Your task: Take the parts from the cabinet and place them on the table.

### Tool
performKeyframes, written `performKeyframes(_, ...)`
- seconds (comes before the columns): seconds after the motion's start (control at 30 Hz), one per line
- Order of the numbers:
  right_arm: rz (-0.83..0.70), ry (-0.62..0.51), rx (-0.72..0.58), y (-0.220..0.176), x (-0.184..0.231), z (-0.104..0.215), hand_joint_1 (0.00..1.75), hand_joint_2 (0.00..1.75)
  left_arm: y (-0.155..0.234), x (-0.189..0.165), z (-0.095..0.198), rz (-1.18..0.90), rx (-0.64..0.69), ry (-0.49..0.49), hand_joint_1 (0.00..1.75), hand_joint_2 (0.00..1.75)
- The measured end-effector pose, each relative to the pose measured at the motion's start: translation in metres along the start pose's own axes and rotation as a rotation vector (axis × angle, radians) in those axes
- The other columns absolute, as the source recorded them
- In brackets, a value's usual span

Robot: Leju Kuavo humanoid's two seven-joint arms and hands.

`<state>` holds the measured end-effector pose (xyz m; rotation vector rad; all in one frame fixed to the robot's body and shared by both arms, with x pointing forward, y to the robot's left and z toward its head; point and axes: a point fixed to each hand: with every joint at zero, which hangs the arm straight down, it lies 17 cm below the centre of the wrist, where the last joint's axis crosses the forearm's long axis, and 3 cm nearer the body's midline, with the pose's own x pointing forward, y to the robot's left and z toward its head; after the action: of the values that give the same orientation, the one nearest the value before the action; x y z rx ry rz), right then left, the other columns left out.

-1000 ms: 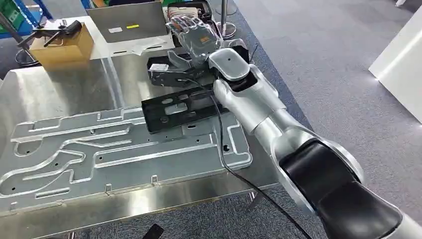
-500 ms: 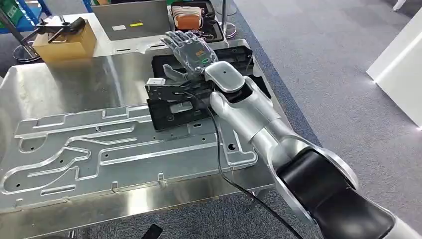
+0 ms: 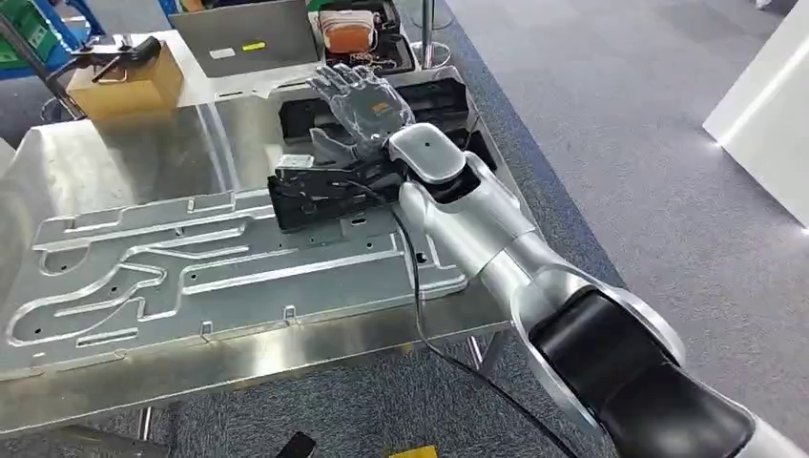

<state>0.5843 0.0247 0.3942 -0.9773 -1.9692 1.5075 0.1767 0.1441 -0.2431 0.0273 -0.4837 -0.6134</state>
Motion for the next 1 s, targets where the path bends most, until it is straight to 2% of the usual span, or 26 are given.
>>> performKeyframes(0.33, -0.036, -0.028, -0.008, 0.000, 0.004, 0.003, 0.00, 0.00, 0.013, -0.018, -0.001, 0.007, 0.024, 0.042, 0.00, 0.00)
performKeyframes(0.6, -0.079, -0.036, 0.000, 0.021, 0.002, 0.013, 0.00, 0.00, 0.015, -0.019, -0.001, 0.008, 0.026, 0.045, 0.00, 0.00)
performKeyframes(1.0, -0.090, -0.057, 0.007, 0.030, 0.015, 0.015, 0.00, 0.00, 0.009, -0.020, 0.000, 0.015, 0.015, 0.034, 0.00, 0.00)
